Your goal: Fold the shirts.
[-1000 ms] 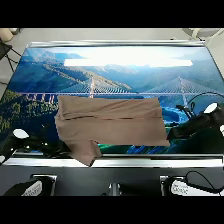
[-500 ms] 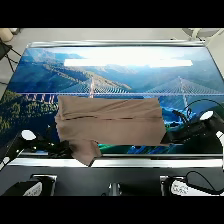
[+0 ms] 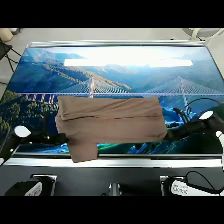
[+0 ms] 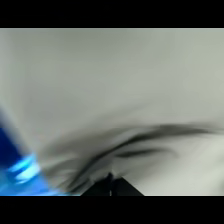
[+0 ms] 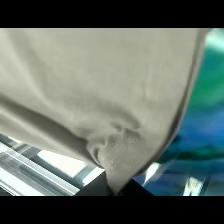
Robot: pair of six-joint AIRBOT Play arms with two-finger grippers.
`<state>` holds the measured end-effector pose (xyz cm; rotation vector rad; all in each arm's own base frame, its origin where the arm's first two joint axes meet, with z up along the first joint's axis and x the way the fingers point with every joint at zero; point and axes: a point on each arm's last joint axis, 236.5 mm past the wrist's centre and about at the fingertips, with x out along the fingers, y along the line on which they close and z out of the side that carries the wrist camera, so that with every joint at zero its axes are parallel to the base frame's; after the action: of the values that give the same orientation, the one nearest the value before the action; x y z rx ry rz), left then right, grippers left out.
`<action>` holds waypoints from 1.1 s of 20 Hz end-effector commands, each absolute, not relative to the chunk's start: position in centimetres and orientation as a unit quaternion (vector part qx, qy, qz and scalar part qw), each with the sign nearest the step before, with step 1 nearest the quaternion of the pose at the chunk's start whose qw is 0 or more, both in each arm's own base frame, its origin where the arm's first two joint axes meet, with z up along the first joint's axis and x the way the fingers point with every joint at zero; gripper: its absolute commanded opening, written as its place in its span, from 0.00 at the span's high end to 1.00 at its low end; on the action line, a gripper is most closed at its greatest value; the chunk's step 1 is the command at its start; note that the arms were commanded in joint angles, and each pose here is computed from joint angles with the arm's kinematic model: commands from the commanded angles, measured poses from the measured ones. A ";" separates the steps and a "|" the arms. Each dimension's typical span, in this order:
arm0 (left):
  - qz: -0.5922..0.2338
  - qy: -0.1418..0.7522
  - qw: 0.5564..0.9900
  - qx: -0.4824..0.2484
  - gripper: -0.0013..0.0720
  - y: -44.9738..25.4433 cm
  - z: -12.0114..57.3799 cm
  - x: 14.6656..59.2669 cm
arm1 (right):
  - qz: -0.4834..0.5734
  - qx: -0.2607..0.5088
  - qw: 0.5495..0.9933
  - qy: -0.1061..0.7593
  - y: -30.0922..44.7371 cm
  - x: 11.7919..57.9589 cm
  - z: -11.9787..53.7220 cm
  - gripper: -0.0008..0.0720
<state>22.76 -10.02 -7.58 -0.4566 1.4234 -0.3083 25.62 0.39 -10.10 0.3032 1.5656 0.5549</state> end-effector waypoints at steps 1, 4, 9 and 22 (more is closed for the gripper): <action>-0.170 0.568 0.783 -0.186 0.95 -9.9 -0.9 26.6 | 0.261 0.130 0.705 0.647 0.4 29.7 -6.2 0.96; -0.157 0.516 0.822 -0.184 0.95 -8.4 3.5 30.5 | 0.249 0.072 0.762 0.593 0.2 35.5 -2.4 0.96; -0.127 0.487 0.842 -0.196 0.95 -6.7 3.9 37.5 | 0.193 0.030 0.836 0.513 0.8 44.9 -0.6 0.96; -0.132 0.602 0.740 -0.270 0.77 -7.6 -5.8 44.2 | 0.221 0.114 0.790 0.560 3.2 46.6 -9.2 0.24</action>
<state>43.17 -7.26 -5.43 -0.5446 1.3169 -0.2837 46.64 2.84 -8.72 0.2478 1.2005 0.4471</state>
